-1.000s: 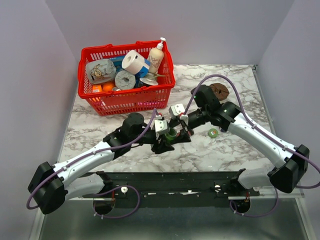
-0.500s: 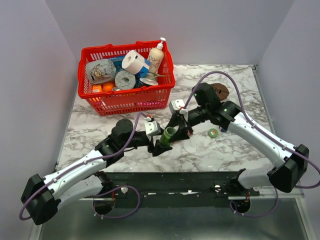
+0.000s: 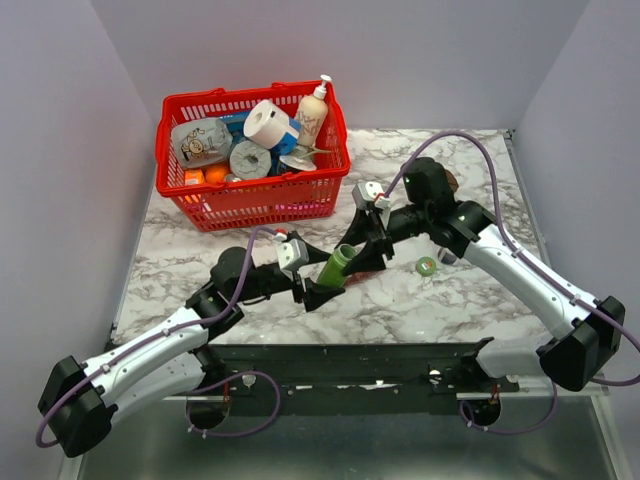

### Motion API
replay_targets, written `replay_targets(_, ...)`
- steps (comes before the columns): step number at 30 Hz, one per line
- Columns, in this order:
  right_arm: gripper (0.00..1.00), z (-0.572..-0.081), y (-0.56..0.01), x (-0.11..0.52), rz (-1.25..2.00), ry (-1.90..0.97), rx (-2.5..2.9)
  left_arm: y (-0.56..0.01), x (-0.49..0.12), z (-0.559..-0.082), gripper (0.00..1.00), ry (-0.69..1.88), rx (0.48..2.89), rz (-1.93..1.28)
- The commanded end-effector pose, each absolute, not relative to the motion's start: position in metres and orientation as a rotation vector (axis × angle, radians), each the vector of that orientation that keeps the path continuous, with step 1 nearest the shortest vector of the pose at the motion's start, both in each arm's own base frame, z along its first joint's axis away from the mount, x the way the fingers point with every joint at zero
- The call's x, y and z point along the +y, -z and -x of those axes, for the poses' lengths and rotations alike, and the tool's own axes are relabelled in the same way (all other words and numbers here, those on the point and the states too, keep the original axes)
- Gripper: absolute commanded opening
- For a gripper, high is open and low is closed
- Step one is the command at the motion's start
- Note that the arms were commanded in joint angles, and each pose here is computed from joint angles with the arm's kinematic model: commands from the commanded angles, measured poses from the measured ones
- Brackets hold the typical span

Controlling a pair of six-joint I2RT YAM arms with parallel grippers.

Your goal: Sort the pills into containers

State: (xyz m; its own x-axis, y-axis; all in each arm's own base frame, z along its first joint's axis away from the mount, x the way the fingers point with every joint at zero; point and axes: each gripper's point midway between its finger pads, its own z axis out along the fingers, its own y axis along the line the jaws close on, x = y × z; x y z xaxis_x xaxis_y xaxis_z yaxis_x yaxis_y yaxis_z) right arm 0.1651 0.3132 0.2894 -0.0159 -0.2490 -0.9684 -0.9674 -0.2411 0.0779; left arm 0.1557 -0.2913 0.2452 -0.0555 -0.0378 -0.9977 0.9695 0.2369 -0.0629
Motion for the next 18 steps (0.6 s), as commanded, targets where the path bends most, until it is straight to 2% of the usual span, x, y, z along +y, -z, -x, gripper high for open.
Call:
replay_targets(1, 0.19, -0.154, -0.307, 0.313, 1.545, -1.392, 1.216, -0.251, -0.293, -0.165, 0.86, 1.070, 1.325, -0.937)
replay_targets(8, 0.19, -0.158, -0.302, 0.314, 1.534, -1.378, 1.227, -0.252, -0.296, -0.168, 0.82, 1.070, 1.344, -0.931)
replay_targets(12, 0.19, -0.159, -0.298, 0.314, 1.533, -1.371, 1.232, -0.255, -0.298, -0.167, 0.75, 1.087, 1.343, -0.934)
replay_targets(15, 0.19, -0.160, -0.294, 0.314, 1.536, -1.359, 1.232, -0.258, -0.300, -0.168, 0.65, 1.099, 1.341, -0.927)
replay_targets(18, 0.19, -0.159, -0.292, 0.314, 1.541, -1.354, 1.226, -0.262, -0.300, -0.168, 0.64, 1.112, 1.336, -0.908)
